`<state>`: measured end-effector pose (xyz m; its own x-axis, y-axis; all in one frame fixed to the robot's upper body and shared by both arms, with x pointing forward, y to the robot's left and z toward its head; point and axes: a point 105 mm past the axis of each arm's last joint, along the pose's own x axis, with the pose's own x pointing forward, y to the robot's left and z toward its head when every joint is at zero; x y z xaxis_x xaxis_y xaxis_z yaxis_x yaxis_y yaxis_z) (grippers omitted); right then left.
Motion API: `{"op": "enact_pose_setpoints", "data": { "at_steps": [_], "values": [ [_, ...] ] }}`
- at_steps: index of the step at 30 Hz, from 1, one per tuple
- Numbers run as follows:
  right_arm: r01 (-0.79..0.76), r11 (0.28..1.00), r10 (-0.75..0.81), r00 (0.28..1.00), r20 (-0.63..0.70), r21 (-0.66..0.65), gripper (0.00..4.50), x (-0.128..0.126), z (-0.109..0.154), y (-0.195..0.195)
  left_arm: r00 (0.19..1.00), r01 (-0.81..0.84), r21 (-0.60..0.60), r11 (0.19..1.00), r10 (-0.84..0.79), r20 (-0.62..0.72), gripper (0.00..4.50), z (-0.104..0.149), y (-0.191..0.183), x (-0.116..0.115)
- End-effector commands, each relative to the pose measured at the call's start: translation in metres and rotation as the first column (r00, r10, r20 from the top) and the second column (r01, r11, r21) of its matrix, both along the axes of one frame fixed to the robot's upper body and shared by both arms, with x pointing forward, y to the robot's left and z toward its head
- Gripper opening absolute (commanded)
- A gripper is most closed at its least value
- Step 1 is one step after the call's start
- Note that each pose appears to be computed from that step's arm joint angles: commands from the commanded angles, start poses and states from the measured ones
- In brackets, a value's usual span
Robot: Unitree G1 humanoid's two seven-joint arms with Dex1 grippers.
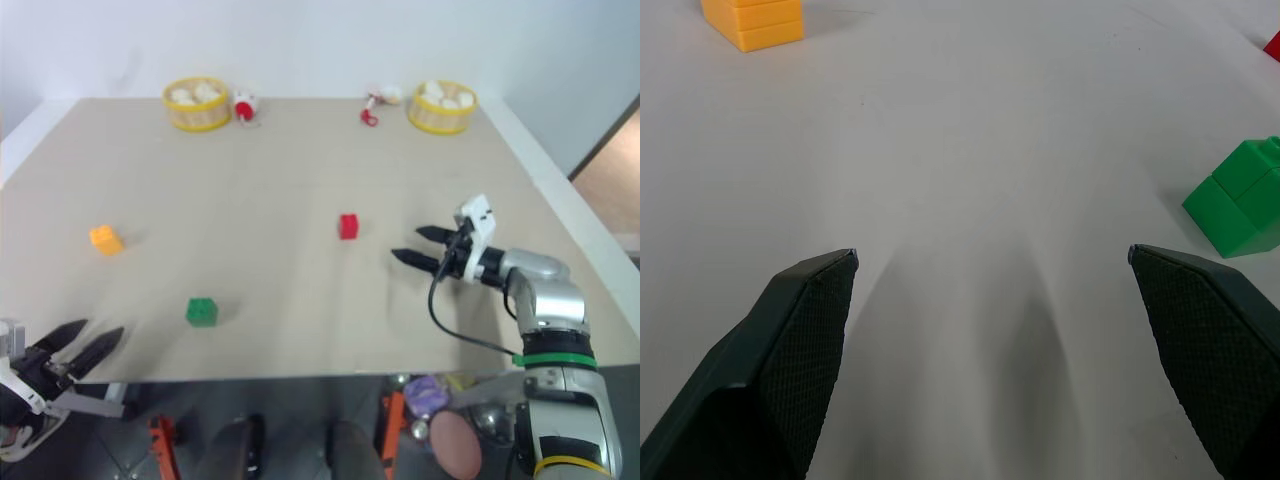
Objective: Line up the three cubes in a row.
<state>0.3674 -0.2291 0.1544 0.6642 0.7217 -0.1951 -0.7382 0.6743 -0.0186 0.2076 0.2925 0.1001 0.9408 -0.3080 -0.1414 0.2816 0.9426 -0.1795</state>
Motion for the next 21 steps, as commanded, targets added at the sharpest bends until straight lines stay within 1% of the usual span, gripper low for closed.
{"op": "enact_pose_setpoints", "data": {
  "at_steps": [1, 6, 8, 11, 16, 18, 21],
  "values": [
    [-0.02, 1.0, 0.021, 0.998, 0.055, -0.017, 4.49, -0.001, 0.016, 0.001, 0.999, 0.006, 0.031, 1.0, -0.007, 0.038, 4.5, 0.009, 0.003, 0.003],
    [-0.014, 0.999, 0.018, 0.994, 0.111, -0.035, 4.49, 0.004, 0.026, 0.009, 0.98, 0.132, 0.083, 0.988, -0.142, 0.138, 4.5, 0.04, -0.014, 0.02],
    [-0.006, 0.999, 0.012, 0.993, 0.121, -0.047, 4.49, 0.009, 0.025, 0.013, 0.966, 0.186, 0.107, 0.977, -0.202, 0.16, 4.5, 0.051, -0.023, 0.027],
    [0.055, 0.994, -0.04, 0.988, 0.15, -0.097, 4.49, 0.023, 0.019, 0.017, 0.926, 0.301, 0.166, 0.939, -0.329, 0.186, 4.5, 0.069, -0.046, 0.039],
    [0.121, 0.985, -0.098, 0.98, 0.176, -0.124, 4.49, 0.038, 0.011, 0.03, 0.845, 0.457, 0.225, 0.861, -0.499, 0.194, 4.5, 0.084, -0.081, 0.05],
    [0.132, 0.983, -0.109, 0.979, 0.172, -0.13, 4.49, 0.04, 0.006, 0.035, 0.819, 0.493, 0.248, 0.834, -0.541, 0.191, 4.5, 0.086, -0.092, 0.053],
    [0.123, 0.981, -0.099, 0.982, 0.16, -0.147, 4.49, 0.037, -0.005, 0.04, 0.786, 0.534, 0.286, 0.796, -0.591, 0.178, 4.5, 0.088, -0.108, 0.058]
  ]
}}
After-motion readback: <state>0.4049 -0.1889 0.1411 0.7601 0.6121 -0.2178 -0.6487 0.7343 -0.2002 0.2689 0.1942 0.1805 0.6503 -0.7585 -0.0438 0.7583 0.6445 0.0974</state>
